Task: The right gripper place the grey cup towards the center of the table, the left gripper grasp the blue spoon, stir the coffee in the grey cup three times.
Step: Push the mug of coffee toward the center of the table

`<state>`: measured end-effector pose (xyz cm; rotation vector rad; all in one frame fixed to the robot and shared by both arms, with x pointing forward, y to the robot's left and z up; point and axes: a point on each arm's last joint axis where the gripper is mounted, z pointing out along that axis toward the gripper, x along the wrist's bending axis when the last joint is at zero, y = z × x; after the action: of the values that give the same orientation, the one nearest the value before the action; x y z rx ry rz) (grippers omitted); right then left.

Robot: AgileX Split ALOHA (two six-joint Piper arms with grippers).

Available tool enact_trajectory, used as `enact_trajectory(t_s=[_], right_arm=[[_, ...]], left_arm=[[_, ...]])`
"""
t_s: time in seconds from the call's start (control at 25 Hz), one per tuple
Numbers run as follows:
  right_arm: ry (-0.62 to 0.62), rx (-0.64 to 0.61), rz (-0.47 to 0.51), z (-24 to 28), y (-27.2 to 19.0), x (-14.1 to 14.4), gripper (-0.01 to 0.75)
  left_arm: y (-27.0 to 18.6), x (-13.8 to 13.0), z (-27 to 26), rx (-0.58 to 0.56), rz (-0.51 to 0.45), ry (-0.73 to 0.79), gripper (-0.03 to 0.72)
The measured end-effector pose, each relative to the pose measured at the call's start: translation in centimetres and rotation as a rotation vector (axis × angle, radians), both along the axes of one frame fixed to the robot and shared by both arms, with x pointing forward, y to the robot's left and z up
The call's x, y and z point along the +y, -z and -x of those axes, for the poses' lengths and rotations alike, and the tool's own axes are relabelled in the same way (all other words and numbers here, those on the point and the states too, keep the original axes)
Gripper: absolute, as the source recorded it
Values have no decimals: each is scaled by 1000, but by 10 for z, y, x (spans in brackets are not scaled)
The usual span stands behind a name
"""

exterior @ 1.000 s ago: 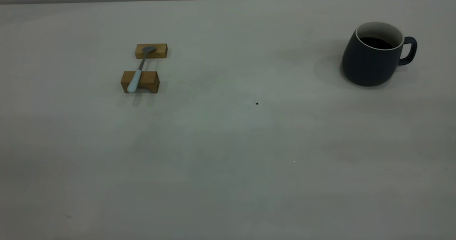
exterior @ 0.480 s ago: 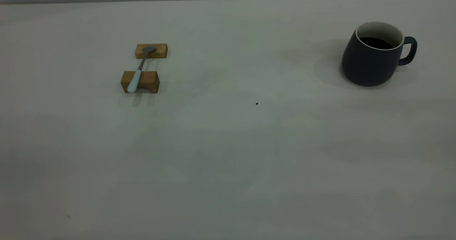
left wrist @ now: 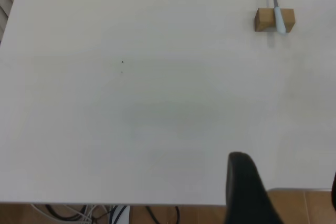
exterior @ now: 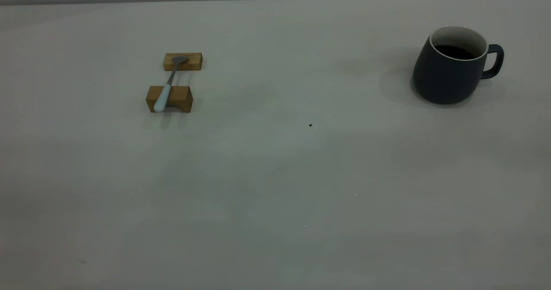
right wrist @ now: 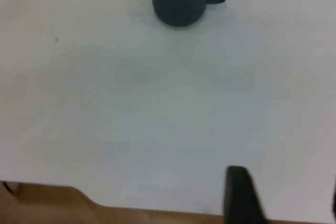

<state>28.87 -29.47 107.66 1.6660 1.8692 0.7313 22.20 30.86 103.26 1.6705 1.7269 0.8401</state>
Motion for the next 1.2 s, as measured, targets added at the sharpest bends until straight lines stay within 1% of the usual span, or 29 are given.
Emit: enact_trajectory(t_s=[0.12,0.16,0.24,0.36,0.52,0.64,0.76,0.96,1.12,1.2], right_arm=[[-68,77,86,-44,-4,1,669],[-100,104,123,-61,-2,1,699],[-165,146,180,-92,2,2,721],[-262,237,248,-141,20,4,724],[-402,320,329,-206,52,7,724],[-496,402,366,-254,87,9,723],[-573,460,391,-291,119,11,719],[-637,525,431,-332,164,11,717],[-673,535,501,-348,186,7,712],[-699,532,555,-353,193,5,707]], left_arm=[[0,0,0,0,0,0,465],[0,0,0,0,0,0,465],[0,0,0,0,0,0,465],[0,0,0,0,0,0,465],[0,0,0,0,0,0,465],[0,0,0,0,0,0,465],[0,0,0,0,0,0,465],[0,0,0,0,0,0,465],[0,0,0,0,0,0,465],[0,0,0,0,0,0,465]])
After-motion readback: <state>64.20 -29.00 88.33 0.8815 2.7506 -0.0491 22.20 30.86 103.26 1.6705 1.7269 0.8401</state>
